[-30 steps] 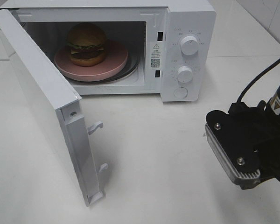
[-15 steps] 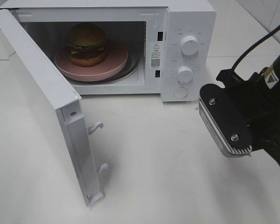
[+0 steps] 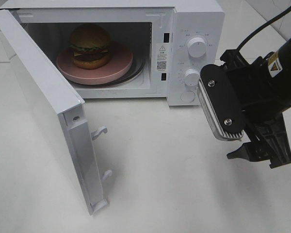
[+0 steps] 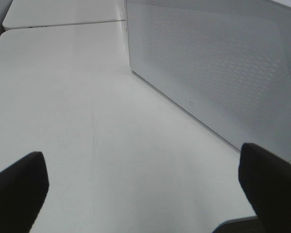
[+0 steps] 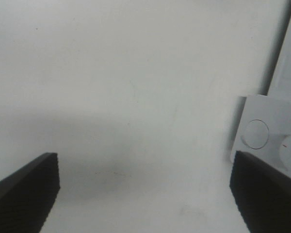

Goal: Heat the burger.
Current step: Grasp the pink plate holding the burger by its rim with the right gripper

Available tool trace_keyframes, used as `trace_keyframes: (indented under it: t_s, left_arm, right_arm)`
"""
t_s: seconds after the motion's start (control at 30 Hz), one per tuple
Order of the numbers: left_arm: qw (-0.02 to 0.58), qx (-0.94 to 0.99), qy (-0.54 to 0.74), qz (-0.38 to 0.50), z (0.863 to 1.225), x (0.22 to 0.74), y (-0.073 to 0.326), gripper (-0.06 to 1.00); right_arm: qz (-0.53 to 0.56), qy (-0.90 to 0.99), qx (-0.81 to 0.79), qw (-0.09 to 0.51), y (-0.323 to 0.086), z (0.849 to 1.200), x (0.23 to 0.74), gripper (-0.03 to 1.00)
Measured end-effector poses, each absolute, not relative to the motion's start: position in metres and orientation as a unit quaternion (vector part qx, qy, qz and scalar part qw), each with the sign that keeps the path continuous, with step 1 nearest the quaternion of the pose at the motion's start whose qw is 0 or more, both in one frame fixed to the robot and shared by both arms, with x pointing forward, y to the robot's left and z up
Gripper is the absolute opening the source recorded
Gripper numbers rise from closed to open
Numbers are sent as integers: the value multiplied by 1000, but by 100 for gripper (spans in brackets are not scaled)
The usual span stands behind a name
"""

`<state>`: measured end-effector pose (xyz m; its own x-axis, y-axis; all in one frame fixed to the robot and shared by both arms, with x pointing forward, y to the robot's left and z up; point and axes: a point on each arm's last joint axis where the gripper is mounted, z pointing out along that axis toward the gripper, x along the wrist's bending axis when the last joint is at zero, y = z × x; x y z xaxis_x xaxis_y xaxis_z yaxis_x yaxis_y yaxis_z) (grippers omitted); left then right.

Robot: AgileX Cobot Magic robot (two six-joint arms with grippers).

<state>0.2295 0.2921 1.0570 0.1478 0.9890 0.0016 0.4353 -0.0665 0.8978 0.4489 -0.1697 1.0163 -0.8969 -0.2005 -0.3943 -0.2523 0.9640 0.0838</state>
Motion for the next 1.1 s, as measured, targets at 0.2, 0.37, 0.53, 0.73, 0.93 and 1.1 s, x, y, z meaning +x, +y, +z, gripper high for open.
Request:
trace_keyframes:
  t_s: [0.2,0.37,0.53,0.73,0.93,1.1]
  left_arm:
    - [400,643,554,346,1057,230,292,99]
    - [400,643,554,346,1057,230,292,99]
    - [400,643,554,346,1057,230,292,99]
    - [400,643,554,346,1057,230,292,99]
    - [400,643,554,346,1057,230,292,99]
    - [400,643,554,346,1057,230,292,99]
  right_arm:
    - [69,963,-125,229,-165,1024,460,92]
    - [67,952,-152,255,-146,1026,473,91]
    - [70,944,-168,274,-133,1026,483,90]
    - [80,936,-178,294,-118,1025,496,90]
    - [91,929,-183,309,-100,1024,513,90]
    - [102,922,-192,320,-88,1022,520,89]
